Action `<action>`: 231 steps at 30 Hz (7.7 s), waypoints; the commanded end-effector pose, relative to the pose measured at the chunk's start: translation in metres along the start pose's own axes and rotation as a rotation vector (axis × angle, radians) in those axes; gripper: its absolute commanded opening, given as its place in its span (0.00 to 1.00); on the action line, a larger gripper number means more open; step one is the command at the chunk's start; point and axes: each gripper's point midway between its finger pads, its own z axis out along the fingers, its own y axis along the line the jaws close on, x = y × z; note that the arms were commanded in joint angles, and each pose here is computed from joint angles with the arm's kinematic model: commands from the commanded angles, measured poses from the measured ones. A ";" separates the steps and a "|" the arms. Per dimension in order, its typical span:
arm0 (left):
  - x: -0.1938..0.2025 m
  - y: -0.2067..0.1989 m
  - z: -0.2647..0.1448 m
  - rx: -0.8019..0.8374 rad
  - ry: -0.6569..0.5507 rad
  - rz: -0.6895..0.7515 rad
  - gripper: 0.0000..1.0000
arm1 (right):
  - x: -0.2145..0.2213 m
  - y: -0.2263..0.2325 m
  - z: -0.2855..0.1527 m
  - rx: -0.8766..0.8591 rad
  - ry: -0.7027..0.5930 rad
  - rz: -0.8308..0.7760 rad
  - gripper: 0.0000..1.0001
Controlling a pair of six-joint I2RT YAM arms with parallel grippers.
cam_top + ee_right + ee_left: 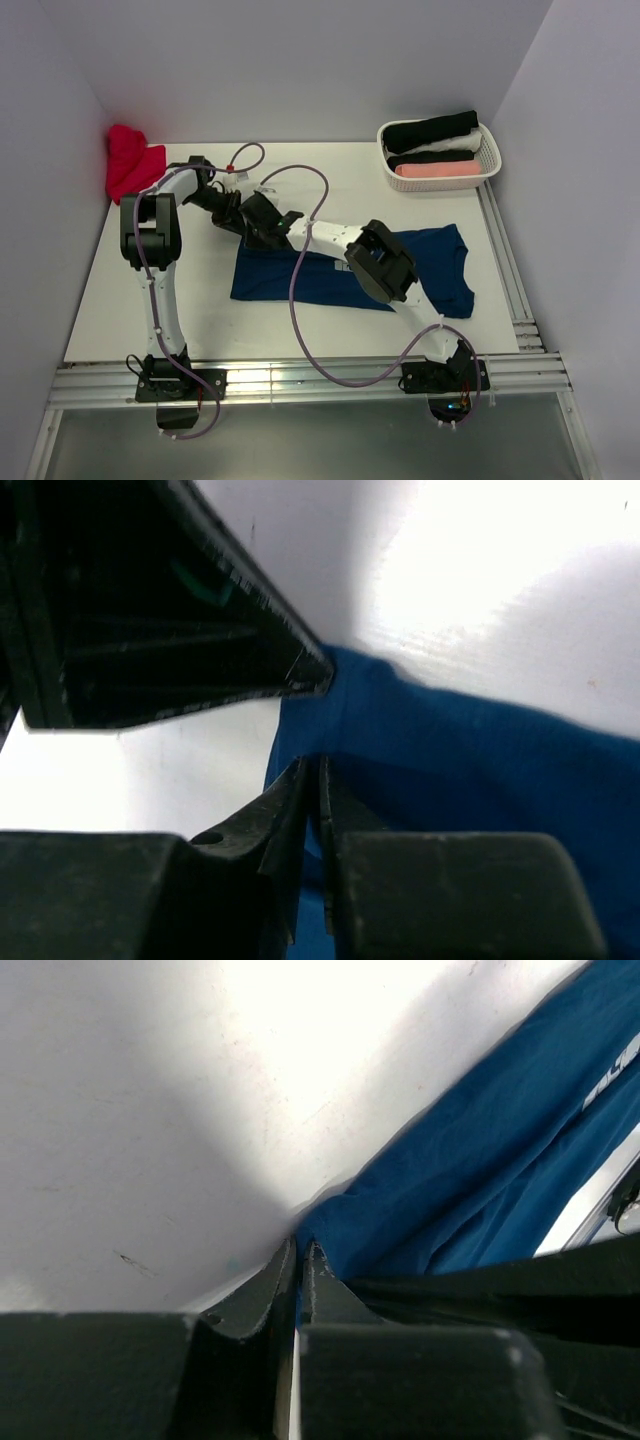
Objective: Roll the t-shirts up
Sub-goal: Roll the tshirt
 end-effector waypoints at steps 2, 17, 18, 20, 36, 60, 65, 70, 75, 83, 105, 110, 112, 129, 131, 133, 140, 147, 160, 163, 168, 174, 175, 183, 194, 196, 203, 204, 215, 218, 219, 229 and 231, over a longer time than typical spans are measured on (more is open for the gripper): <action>-0.014 -0.005 -0.005 -0.007 -0.049 0.028 0.05 | -0.019 0.030 -0.036 -0.058 -0.062 -0.018 0.13; -0.021 -0.011 -0.008 0.003 -0.083 0.038 0.01 | 0.012 0.036 -0.049 -0.093 -0.018 -0.056 0.09; -0.022 -0.011 -0.009 0.003 -0.086 0.042 0.01 | 0.014 0.036 -0.048 -0.093 -0.016 -0.058 0.09; -0.021 -0.011 -0.008 0.002 -0.083 0.039 0.02 | 0.017 0.040 -0.049 -0.101 -0.018 -0.065 0.15; -0.029 -0.018 -0.016 0.001 -0.117 0.067 0.46 | 0.031 0.039 -0.029 -0.117 0.013 -0.036 0.42; -0.003 -0.024 -0.062 0.118 -0.108 0.024 0.67 | -0.010 0.037 -0.099 0.063 -0.091 -0.001 0.45; 0.010 -0.023 -0.047 0.203 -0.058 -0.023 0.69 | 0.033 0.036 -0.095 0.151 -0.015 -0.004 0.44; 0.023 -0.021 -0.028 0.244 0.003 -0.035 0.69 | 0.073 0.043 -0.089 0.170 0.039 -0.023 0.43; 0.027 -0.018 -0.015 0.230 0.027 -0.041 0.69 | 0.094 0.055 -0.079 0.176 0.075 -0.042 0.42; 0.025 -0.009 -0.004 0.184 0.021 -0.050 0.67 | 0.115 0.040 -0.064 0.265 0.114 -0.071 0.44; 0.004 -0.013 -0.002 0.067 -0.045 -0.041 0.00 | 0.137 0.053 -0.063 0.206 0.194 -0.174 0.15; -0.004 -0.010 -0.023 -0.010 -0.106 -0.037 0.00 | 0.136 0.088 -0.072 0.074 0.198 -0.177 0.11; -0.004 -0.008 -0.031 -0.054 -0.118 -0.033 0.00 | 0.136 0.096 -0.075 0.029 0.204 -0.163 0.11; 0.004 0.021 -0.062 -0.277 -0.123 -0.095 0.00 | 0.094 0.123 -0.117 -0.226 0.087 0.012 0.10; 0.002 0.019 -0.061 -0.289 -0.116 -0.093 0.00 | 0.091 0.124 -0.118 -0.252 0.080 0.035 0.10; -0.003 0.015 -0.062 -0.297 -0.122 -0.090 0.00 | 0.089 0.124 -0.118 -0.276 0.080 0.054 0.10; -0.013 0.000 -0.056 -0.324 -0.112 -0.053 0.00 | 0.082 0.106 -0.118 -0.271 0.055 0.140 0.09; -0.018 -0.008 -0.047 -0.351 -0.094 -0.033 0.00 | 0.081 0.089 -0.121 -0.280 0.031 0.208 0.08; -0.027 -0.029 -0.032 -0.371 -0.070 0.013 0.00 | 0.083 0.064 -0.127 -0.305 -0.002 0.312 0.07; -0.028 -0.032 -0.031 -0.371 -0.065 0.020 0.00 | 0.081 0.060 -0.129 -0.310 -0.014 0.331 0.07; -0.030 -0.036 -0.028 -0.380 -0.059 0.037 0.00 | 0.076 0.064 -0.134 -0.337 -0.021 0.351 0.06; -0.029 -0.040 -0.019 -0.384 -0.032 0.062 0.00 | 0.078 0.052 -0.134 -0.309 -0.029 0.380 0.06; -0.029 -0.041 -0.017 -0.384 -0.028 0.065 0.00 | 0.078 0.051 -0.134 -0.307 -0.032 0.387 0.06; -0.024 -0.046 0.001 -0.387 0.006 0.092 0.03 | 0.090 0.025 -0.133 -0.254 -0.037 0.436 0.06; -0.042 -0.070 -0.008 -0.326 -0.058 0.170 0.54 | 0.102 0.005 -0.129 -0.216 -0.035 0.479 0.08; -0.047 -0.081 -0.017 -0.309 -0.082 0.197 0.61 | 0.102 0.003 -0.128 -0.209 -0.036 0.482 0.12; -0.054 -0.091 -0.052 -0.280 -0.144 0.215 0.63 | 0.097 -0.005 -0.134 -0.190 -0.069 0.506 0.20; -0.052 -0.088 -0.056 -0.276 -0.146 0.206 0.62 | 0.097 -0.007 -0.134 -0.187 -0.071 0.512 0.20; 0.011 -0.054 -0.055 -0.172 -0.047 0.129 0.56 | 0.077 -0.016 -0.159 -0.099 -0.152 0.476 0.51; 0.027 -0.051 -0.051 -0.136 -0.026 0.125 0.55 | 0.068 -0.012 -0.168 -0.061 -0.173 0.427 0.53; 0.030 -0.051 -0.050 -0.128 -0.021 0.130 0.56 | 0.070 -0.013 -0.170 -0.033 -0.175 0.384 0.54; 0.047 -0.042 -0.022 -0.039 0.034 0.049 0.59 | 0.070 0.012 -0.137 0.071 -0.113 0.198 0.45; 0.045 -0.045 -0.017 0.000 0.035 0.036 0.60 | 0.075 0.009 -0.134 0.085 -0.094 0.186 0.45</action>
